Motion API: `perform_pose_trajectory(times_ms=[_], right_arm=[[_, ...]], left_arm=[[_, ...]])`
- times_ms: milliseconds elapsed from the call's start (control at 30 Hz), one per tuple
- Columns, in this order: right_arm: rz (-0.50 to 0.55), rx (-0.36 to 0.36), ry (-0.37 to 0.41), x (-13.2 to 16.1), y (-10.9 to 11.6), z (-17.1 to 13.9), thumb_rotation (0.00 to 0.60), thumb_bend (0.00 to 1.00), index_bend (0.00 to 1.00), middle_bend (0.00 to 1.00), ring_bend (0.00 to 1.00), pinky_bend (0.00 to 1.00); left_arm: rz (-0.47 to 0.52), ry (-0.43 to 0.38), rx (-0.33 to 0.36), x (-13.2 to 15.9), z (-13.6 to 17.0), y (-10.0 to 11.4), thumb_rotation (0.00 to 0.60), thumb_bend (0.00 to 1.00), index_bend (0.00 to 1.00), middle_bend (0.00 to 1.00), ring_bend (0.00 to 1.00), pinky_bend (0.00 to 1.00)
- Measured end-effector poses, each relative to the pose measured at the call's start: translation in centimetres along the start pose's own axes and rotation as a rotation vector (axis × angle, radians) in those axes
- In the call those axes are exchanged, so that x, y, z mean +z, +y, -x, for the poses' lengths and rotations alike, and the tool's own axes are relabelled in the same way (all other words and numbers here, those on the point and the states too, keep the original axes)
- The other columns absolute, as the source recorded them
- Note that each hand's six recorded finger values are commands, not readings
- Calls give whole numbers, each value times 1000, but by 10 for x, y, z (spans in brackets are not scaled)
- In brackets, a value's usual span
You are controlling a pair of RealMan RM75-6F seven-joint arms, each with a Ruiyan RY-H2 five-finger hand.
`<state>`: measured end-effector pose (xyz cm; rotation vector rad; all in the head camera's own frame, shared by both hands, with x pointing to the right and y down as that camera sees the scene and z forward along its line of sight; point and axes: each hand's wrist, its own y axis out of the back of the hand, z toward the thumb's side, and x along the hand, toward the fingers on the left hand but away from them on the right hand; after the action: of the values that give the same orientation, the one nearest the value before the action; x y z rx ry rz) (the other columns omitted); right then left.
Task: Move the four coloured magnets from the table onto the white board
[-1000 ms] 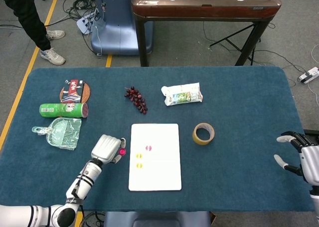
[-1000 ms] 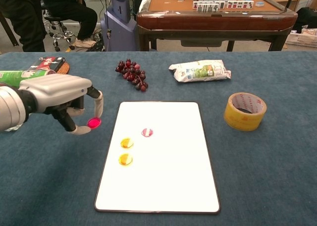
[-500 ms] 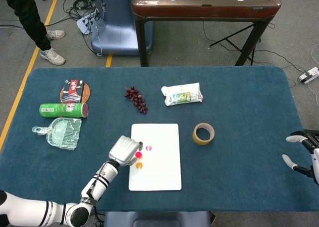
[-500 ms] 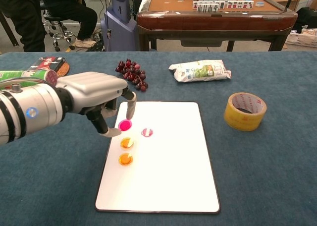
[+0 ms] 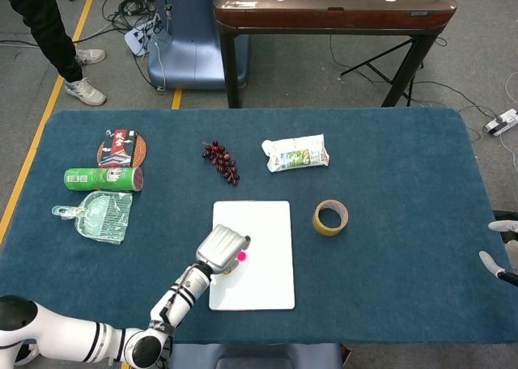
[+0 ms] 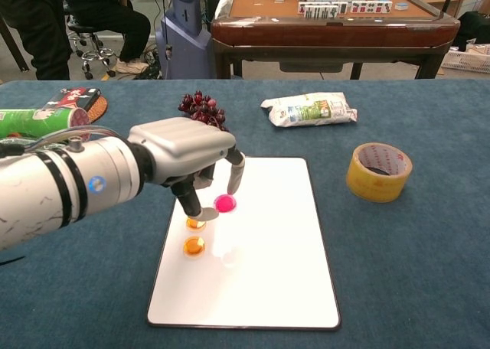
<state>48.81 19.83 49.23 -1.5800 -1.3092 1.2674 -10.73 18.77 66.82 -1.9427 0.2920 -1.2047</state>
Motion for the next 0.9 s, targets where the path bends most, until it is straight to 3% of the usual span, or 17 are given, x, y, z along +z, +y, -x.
perform_pose_trajectory(times_ms=[500, 900], right_arm=[[13, -11, -9, -3, 3, 0, 600, 162, 389, 340, 315, 443], [17, -12, -9, -3, 3, 0, 600, 162, 388, 341, 314, 443]], left_arm=[[-52, -27, 9, 18, -10, -2, 600, 319, 538, 1000, 1000, 1000], [-68, -12, -6, 14, -14, -10, 600, 319, 395, 1000, 1000, 1000]])
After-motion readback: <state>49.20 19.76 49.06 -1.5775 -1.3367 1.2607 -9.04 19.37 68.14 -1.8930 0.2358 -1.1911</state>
